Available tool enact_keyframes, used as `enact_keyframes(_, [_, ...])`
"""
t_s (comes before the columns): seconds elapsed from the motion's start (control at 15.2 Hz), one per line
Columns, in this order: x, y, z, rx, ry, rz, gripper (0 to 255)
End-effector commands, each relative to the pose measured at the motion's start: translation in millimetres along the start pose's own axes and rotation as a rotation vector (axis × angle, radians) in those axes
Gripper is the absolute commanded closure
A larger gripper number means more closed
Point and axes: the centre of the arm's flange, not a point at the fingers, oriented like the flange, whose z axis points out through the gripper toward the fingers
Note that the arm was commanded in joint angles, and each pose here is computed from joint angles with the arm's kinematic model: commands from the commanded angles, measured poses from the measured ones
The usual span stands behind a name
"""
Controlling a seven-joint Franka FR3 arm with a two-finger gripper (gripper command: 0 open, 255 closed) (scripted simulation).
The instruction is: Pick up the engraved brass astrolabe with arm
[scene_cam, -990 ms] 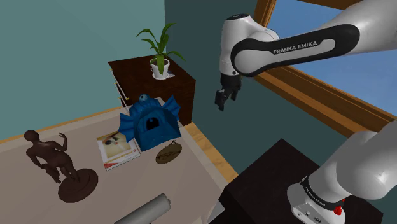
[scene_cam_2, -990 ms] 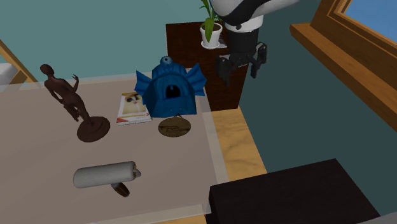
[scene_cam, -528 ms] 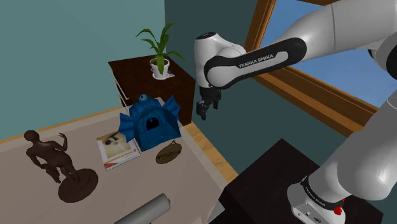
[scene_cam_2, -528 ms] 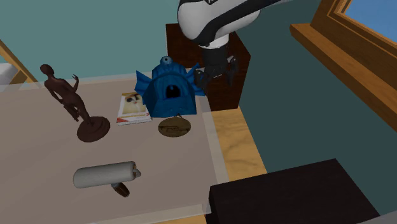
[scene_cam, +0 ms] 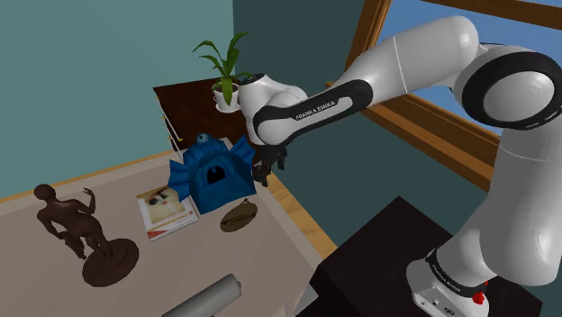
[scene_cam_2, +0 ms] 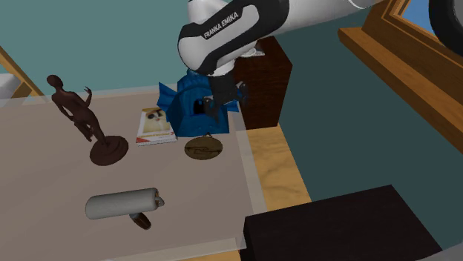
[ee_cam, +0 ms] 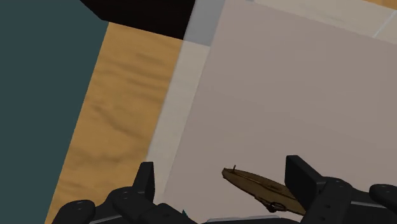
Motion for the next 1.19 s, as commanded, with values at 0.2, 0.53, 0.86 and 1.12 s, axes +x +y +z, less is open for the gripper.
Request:
enact_keyframes(0.2, [49.3, -41.5, 37.1, -0.009, -0.039, -0.039, 0])
enact_keyframes(0.53, [84.3, -75.4, 67.5, -0.017, -0.070, -0.071, 0])
enact_keyframes(0.86, [90.4, -78.0, 93.1, -0.017, -0.070, -0.071, 0])
enact_keyframes(1.12, [93.7, -79.3, 106.2, -0.017, -0.070, -0.071, 0])
